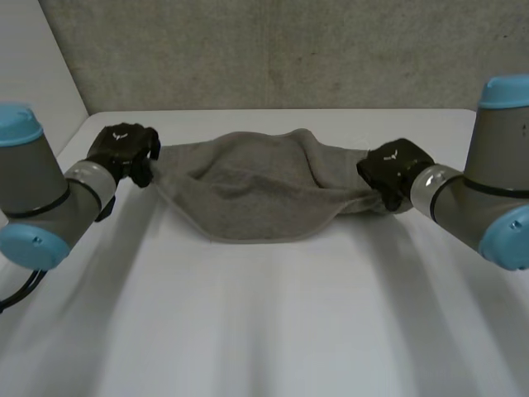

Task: Fold the towel.

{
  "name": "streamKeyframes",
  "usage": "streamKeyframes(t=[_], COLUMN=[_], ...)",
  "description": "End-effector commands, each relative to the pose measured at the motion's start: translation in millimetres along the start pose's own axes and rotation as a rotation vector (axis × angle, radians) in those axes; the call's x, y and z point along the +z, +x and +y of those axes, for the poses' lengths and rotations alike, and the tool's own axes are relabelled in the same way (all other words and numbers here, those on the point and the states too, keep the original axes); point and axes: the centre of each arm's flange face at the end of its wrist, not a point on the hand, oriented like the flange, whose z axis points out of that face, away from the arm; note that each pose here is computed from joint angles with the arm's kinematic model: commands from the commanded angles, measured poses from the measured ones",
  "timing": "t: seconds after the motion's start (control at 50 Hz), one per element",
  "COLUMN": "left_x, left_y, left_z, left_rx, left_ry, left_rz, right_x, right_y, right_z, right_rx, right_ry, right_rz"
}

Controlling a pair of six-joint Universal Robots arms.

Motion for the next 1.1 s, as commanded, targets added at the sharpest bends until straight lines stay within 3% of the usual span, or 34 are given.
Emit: streamKeyframes(t=[0.02, 0.22, 0.4, 0.62, 0.86, 1.1], left_x=[-27, -91, -102, -60, 10, 29], left_y=[-13, -50, -44, -17, -35, -44], left_z=[1, -32, -25, 11, 44, 43], left_rx=[-0.014, -0.043, -0.104, -0.120, -0.098, -0.152], left_ry=[-0.038, 0.026, 0.000, -0.114, -0.167, -0.131], left_rz=[-0.037, -0.133, -0.060, 0.015, -0.190, -0.259], right_x=[-36, -109, -113, -47, 49, 86], right_y=[12, 45, 52, 43, 43, 49], right_z=[7, -9, -18, 7, 30, 29], right_rx=[0.031, 0.056, 0.026, 0.062, 0.101, 0.135], right_ry=[-0.067, -0.072, -0.011, -0.082, -0.097, 0.040], right_rz=[0.021, 0.096, 0.057, -0.047, 0.020, 0.117])
